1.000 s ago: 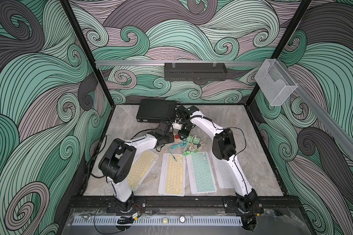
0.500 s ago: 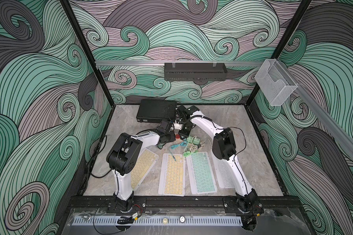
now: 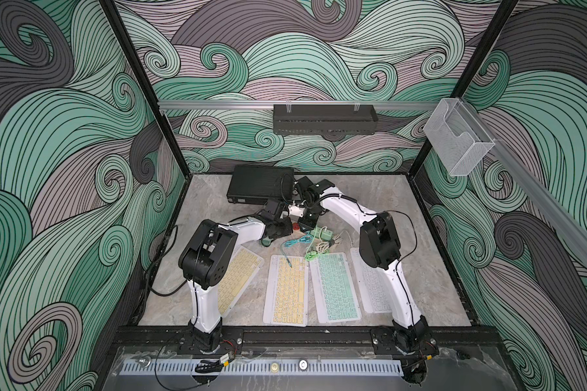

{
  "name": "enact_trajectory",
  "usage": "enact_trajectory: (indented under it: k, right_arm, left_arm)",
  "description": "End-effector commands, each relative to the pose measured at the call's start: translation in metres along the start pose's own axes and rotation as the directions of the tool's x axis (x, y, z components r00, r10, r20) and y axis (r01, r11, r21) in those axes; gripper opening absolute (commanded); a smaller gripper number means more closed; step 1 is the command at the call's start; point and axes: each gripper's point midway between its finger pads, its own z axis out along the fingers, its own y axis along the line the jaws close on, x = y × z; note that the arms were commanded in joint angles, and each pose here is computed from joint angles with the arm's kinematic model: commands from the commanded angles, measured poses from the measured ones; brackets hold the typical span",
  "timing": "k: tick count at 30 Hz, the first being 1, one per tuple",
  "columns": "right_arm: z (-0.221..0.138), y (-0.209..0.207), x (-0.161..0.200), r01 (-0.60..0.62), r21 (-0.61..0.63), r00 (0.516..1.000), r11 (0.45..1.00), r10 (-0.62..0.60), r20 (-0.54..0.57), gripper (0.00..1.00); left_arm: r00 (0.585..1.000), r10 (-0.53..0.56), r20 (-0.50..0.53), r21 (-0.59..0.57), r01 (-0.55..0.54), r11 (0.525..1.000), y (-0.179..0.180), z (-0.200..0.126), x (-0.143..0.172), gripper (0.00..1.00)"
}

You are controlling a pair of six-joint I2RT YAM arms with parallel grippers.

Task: Unplug the wireless keyboard
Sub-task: Remove the plug from the socket.

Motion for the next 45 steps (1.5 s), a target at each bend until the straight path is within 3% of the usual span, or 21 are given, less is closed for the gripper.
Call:
enact_trajectory:
  k: [1,10,18,27,33,37,41,45]
  right_arm:
    - [-0.020,0.030,-0.021,0.089,-0.069,0.993,0.994,-0.083,0.089,0.00]
    - [-0.017,0.025,-0.024,0.043,-0.127,0.991,0.991,-0.026,0.131,0.00]
    - [-0.020,0.030,-0.029,0.037,-0.187,0.984,0.982,-0.003,0.177,0.00]
    - [-0.020,0.030,-0.030,0.043,-0.185,0.984,0.982,-0.009,0.179,0.00]
    - [-0.015,0.031,-0.031,0.043,-0.188,0.985,0.981,-0.010,0.173,0.00]
    - [-0.013,0.029,-0.031,0.033,-0.185,0.986,0.982,-0.001,0.167,0.00]
    - [-0.008,0.025,-0.029,0.018,-0.172,0.989,0.985,0.008,0.148,0.00]
    - [-0.005,0.025,-0.029,0.013,-0.171,0.990,0.985,0.011,0.141,0.00]
  left_arm:
    - [1.000,-0.003,-0.004,-0.007,0.003,1.000,0.005,0.021,-0.002,0.21]
    - [0.996,-0.064,-0.057,-0.047,0.061,0.997,0.017,0.029,0.006,0.15]
    - [0.997,-0.058,-0.051,0.005,0.059,0.998,0.009,0.026,0.004,0.12]
    - [0.984,0.034,0.172,0.198,-0.068,0.978,-0.021,-0.014,-0.022,0.13]
    - [0.982,-0.001,0.190,0.304,-0.058,0.951,-0.024,-0.009,-0.031,0.12]
    - [0.969,-0.040,0.244,0.337,-0.046,0.941,-0.021,-0.022,-0.037,0.12]
    - [0.966,0.000,0.260,0.386,-0.104,0.917,-0.035,-0.039,-0.033,0.14]
    - [0.960,0.011,0.281,0.403,-0.128,0.906,-0.036,-0.046,-0.030,0.24]
